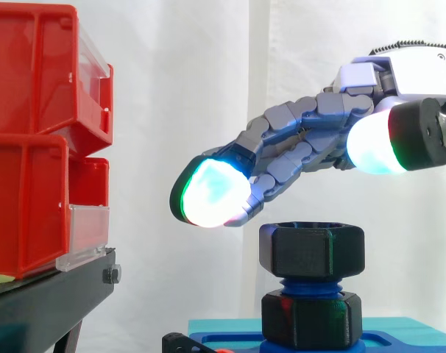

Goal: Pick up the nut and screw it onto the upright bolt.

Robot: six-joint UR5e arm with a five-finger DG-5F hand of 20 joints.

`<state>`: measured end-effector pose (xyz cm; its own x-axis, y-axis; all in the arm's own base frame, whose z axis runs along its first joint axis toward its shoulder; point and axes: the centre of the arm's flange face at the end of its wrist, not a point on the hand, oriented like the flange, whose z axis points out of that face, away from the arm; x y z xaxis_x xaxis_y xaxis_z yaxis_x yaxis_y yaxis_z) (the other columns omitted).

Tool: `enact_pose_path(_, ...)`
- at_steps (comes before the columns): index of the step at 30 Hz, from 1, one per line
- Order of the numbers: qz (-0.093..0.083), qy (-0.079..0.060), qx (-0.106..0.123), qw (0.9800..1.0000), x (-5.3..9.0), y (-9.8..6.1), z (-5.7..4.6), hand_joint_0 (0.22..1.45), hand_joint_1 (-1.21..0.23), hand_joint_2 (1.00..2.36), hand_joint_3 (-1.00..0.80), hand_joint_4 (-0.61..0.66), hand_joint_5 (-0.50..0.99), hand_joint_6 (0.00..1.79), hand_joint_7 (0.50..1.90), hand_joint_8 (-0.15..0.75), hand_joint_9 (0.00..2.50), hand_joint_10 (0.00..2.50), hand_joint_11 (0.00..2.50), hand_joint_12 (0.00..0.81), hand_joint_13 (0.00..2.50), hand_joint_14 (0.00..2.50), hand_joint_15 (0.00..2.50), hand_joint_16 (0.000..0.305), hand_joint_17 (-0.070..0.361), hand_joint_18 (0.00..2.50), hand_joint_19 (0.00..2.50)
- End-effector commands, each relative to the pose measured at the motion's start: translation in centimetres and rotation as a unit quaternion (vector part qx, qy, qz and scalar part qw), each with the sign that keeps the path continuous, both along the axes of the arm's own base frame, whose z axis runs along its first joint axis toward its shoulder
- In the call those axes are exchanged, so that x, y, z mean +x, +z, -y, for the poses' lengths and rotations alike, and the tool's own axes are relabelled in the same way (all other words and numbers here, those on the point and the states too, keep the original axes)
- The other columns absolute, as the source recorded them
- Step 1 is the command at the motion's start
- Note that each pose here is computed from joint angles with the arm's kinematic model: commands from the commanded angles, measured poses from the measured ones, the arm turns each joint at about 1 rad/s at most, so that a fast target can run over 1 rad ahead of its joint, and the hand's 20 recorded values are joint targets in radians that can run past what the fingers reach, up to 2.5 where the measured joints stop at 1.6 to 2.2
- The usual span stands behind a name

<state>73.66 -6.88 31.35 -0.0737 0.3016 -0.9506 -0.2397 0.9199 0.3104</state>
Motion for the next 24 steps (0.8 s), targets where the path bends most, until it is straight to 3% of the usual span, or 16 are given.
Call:
enact_pose_path(1, -0.009, 0.001, -0.001, 1.0, -0.17, -0.18, -0.06, 0.46, -0.34, 1.0, -0.5, 0.2, -0.14, 0.5, 0.67, 0.217, 0.44, 0.0, 0.0, 0.306, 0.07, 0.0, 0.0, 0.035, 0.079, 0.0, 0.0)
enact_pose_path(6, -0.013, 0.003, -0.001, 0.9999, -0.26, -0.32, -0.19, 0.46, -0.34, 1.0, -0.5, 0.2, -0.14, 0.5, 0.68, 0.217, 0.45, 0.0, 0.0, 0.307, 0.07, 0.0, 0.0, 0.035, 0.079, 0.0, 0.0)
enact_pose_path(9, -0.018, 0.003, -0.017, 0.9997, -0.43, -0.49, -0.27, 0.46, -0.34, 1.0, -0.5, 0.2, -0.14, 0.5, 0.67, 0.218, 0.45, 0.0, 0.0, 0.303, 0.08, 0.0, 0.0, 0.034, 0.077, 0.0, 0.0)
enact_pose_path(12, -0.022, 0.003, -0.019, 0.9996, -0.52, -0.58, -0.25, 0.46, -0.34, 1.0, -0.5, 0.2, -0.15, 0.5, 0.67, 0.217, 0.45, 0.0, 0.0, 0.297, 0.08, 0.0, 0.0, 0.033, 0.074, 0.0, 0.0)
enact_pose_path(24, -0.019, 0.005, -0.023, 0.9995, -0.53, -0.39, -0.3, 0.47, -0.35, 1.0, -0.5, 0.21, -0.14, 0.5, 0.71, 0.231, 0.47, 0.0, 0.0, 0.277, 0.08, 0.0, 0.0, 0.028, 0.062, 0.0, 0.0)
